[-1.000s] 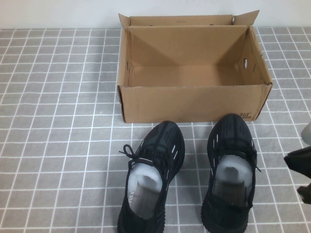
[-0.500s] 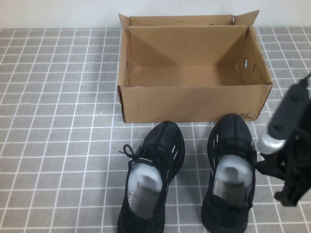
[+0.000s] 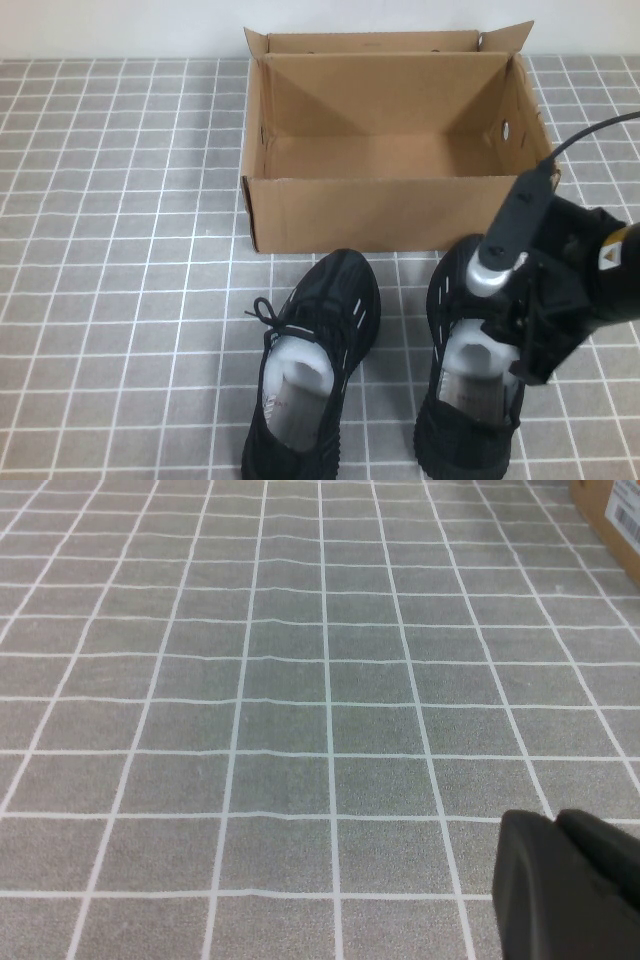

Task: Put shoes into padded shoe box
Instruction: Pick up the shoe from the table

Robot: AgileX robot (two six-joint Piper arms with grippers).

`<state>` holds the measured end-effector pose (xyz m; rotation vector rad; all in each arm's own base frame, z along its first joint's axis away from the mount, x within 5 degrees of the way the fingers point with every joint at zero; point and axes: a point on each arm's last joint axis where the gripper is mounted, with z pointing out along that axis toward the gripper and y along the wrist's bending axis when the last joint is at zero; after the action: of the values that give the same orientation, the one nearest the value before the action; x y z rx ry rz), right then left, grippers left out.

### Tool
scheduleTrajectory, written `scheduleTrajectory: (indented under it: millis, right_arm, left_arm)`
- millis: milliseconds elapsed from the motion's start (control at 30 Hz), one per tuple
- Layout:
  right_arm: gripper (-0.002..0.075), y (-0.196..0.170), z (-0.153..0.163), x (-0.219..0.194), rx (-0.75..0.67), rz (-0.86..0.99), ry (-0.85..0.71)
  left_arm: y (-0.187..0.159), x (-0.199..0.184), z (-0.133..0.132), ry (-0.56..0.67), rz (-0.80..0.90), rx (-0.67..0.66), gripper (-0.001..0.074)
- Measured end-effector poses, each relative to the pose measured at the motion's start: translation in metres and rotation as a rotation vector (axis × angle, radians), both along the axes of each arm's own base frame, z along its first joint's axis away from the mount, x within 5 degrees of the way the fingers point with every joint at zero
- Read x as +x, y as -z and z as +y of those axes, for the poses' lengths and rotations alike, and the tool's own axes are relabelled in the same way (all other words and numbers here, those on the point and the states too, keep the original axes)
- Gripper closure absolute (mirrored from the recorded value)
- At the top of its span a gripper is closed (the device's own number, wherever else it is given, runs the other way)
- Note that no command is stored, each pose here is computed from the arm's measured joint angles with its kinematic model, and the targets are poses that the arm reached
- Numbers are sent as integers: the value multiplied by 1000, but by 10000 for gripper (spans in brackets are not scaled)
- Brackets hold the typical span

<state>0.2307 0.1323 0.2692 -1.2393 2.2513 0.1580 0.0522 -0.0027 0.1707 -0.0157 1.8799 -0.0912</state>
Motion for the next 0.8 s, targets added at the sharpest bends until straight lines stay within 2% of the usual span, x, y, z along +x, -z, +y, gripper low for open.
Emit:
scheduleTrajectory:
  millis: [267, 333, 433, 500, 633, 800]
  right_arm:
    - [388, 26, 9, 22, -1, -1, 31]
    - [434, 30, 11, 24, 1, 7, 41]
    - [598, 31, 12, 24, 10, 23, 53]
    - [671, 30, 12, 24, 18, 28, 67]
    - [703, 20, 13, 23, 13, 43, 59]
    - [704, -13, 15, 23, 37, 71, 73]
  left_arm:
    - [0, 0, 0, 0, 0, 0, 739]
    - [0, 0, 0, 0, 0, 0, 739]
    - [0, 0, 0, 0, 0, 0, 739]
    - [0, 0, 0, 0, 0, 0, 739]
    - [0, 0, 0, 0, 0, 0, 739]
    - [0, 0, 0, 0, 0, 0, 739]
